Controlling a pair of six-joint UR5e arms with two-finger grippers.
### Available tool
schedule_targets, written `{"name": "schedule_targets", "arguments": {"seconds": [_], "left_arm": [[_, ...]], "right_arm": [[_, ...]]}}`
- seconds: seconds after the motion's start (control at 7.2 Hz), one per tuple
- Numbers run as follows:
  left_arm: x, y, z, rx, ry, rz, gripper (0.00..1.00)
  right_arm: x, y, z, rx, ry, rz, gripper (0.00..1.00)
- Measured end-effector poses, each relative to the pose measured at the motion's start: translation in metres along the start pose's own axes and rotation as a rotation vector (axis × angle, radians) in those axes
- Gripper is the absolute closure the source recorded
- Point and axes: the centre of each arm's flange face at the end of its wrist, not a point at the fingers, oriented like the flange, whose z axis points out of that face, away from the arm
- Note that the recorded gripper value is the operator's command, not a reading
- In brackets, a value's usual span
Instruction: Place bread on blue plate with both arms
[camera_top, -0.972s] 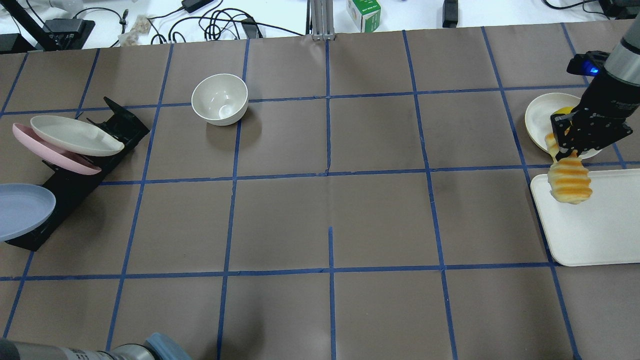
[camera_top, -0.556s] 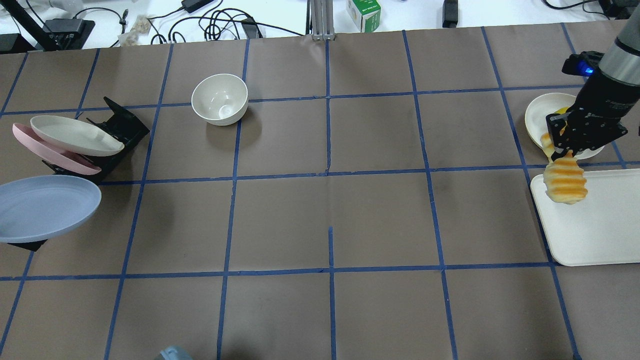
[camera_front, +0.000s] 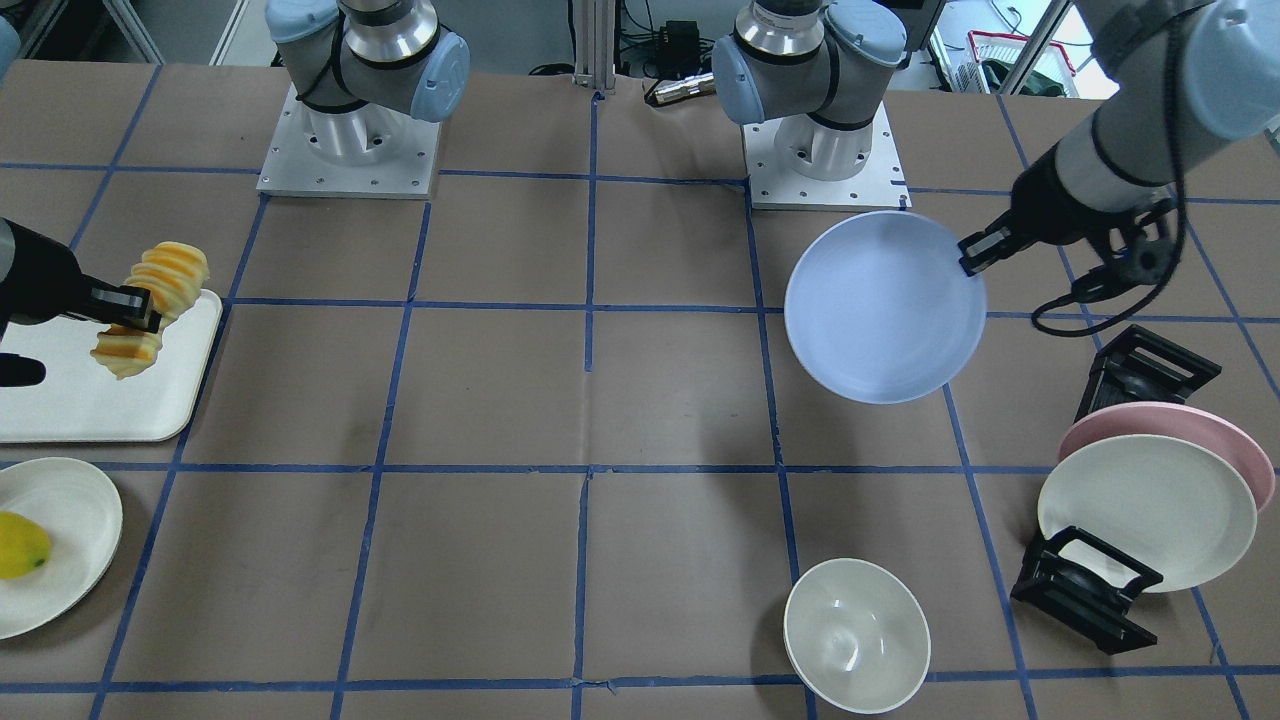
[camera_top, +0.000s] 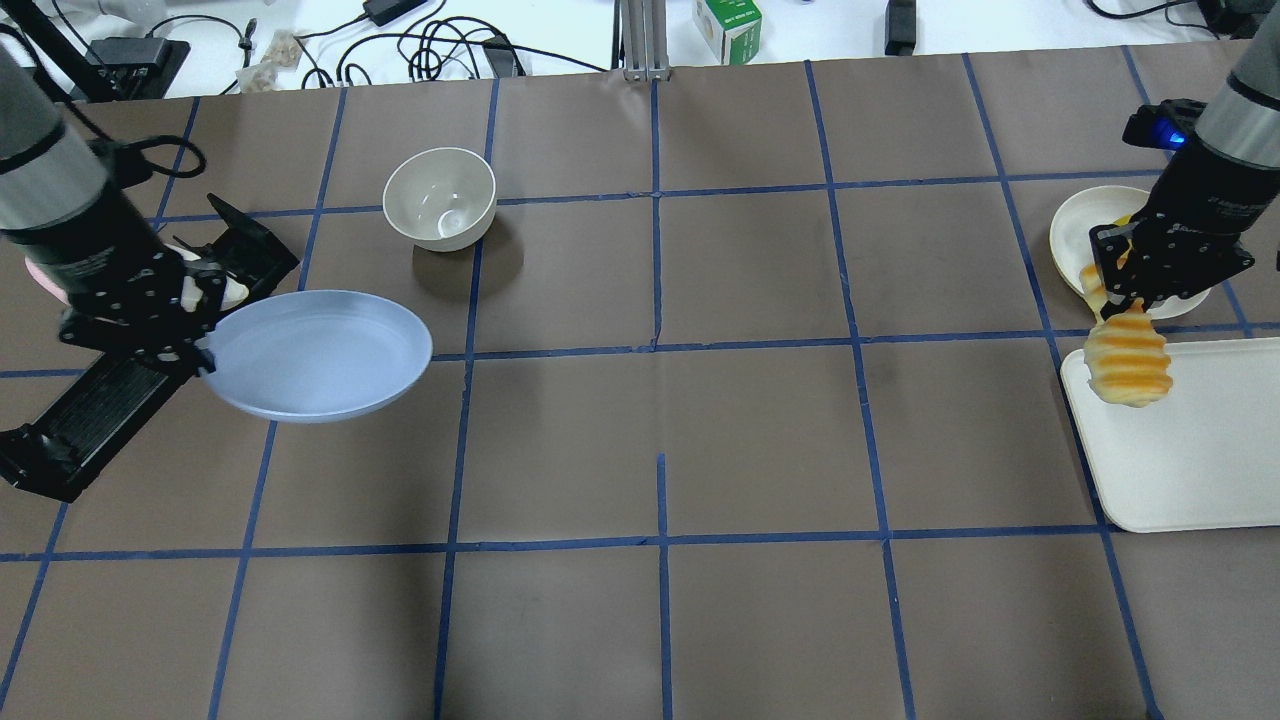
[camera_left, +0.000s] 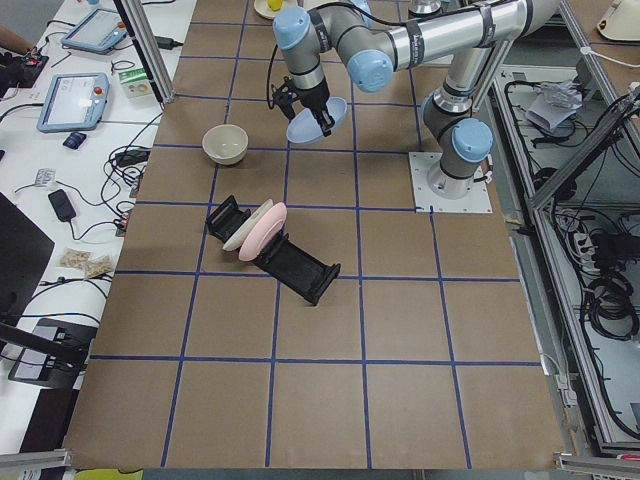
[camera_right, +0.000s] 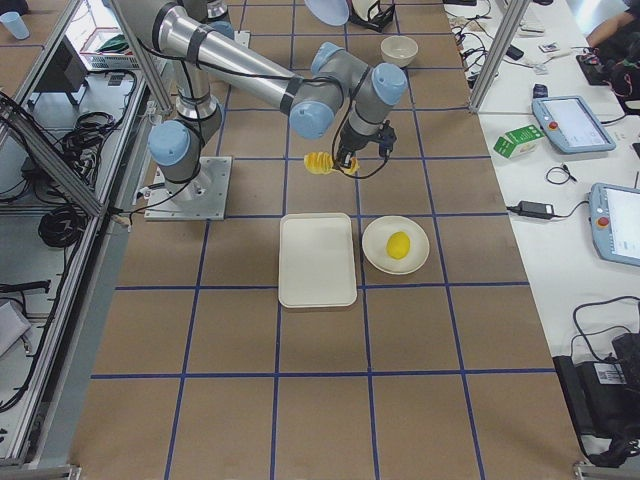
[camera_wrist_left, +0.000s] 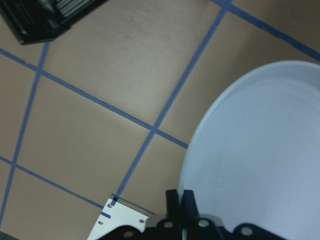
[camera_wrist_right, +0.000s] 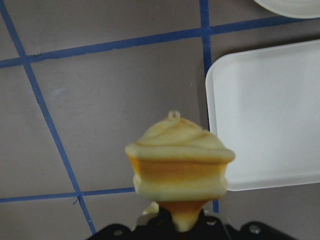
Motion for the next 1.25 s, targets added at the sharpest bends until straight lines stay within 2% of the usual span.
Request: {"name": "schedule_targets", "arguments": {"seconds": [0.42,0.56,0.83,0.97,1.11,1.25], "left_arm": [[0.126,0.027,0.086,0.078,0.212,-0.044,1.0],[0.161,0.038,0.112,0.099,0.256,-0.075,1.0],[0.211,0.065,0.152,0.096,0.269,-0.069,1.0],[0.221,0.071,0.168,0.087,0.26,-0.06,0.87],[0.226,0.072,0.178,0.077,0.25,-0.057,0.07],[0.228,0.072,0.184,0.071,0.245,-0.056,0.0]], "right_arm": [[-0.002,0.001,0.0,0.0,0.0,0.012,1.0],[-0.002,0.001,0.001,-0.002,-0.001,0.014,1.0],[-0.002,0.001,0.005,-0.01,-0.003,0.015,1.0],[-0.002,0.001,0.005,-0.011,-0.004,0.015,1.0],[-0.002,0.001,0.006,-0.012,-0.004,0.015,1.0],[-0.003,0.001,0.006,-0.011,-0.01,0.016,1.0]]}}
